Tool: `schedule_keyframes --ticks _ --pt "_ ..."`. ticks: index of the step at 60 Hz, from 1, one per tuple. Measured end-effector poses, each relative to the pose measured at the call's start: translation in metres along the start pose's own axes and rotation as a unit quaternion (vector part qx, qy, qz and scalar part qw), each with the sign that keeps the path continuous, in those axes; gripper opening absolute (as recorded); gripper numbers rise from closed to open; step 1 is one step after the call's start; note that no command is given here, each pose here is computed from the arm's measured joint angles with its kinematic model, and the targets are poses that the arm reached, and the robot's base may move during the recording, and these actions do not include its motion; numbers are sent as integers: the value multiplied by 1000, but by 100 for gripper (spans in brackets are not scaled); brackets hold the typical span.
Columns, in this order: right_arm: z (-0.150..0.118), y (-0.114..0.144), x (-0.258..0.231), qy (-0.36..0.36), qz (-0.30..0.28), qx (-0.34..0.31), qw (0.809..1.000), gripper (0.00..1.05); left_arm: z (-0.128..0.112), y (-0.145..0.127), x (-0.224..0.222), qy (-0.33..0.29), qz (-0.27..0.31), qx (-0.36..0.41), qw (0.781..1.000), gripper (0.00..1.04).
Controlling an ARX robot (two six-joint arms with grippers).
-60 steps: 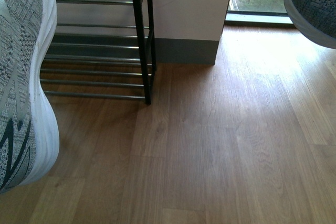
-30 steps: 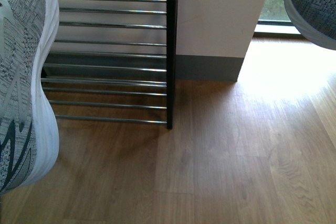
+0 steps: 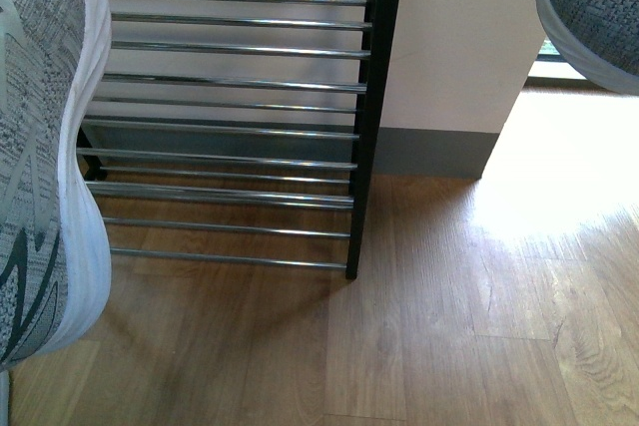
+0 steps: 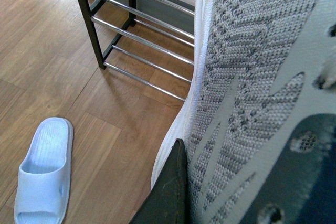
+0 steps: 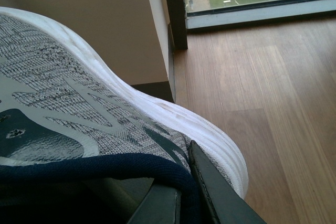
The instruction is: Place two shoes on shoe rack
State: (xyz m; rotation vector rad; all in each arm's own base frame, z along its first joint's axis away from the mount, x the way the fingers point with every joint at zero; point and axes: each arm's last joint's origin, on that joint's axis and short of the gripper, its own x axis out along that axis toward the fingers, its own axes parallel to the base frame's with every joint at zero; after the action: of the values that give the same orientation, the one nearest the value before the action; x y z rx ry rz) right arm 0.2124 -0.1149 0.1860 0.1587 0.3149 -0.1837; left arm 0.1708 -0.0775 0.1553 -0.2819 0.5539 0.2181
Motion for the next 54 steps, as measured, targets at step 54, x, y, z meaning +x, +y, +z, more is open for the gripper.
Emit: schedule_keyframes --ticks 54 --pt "0 0 0 1 -1 0 1000 1 0 0 0 1 -1 0 1000 2"
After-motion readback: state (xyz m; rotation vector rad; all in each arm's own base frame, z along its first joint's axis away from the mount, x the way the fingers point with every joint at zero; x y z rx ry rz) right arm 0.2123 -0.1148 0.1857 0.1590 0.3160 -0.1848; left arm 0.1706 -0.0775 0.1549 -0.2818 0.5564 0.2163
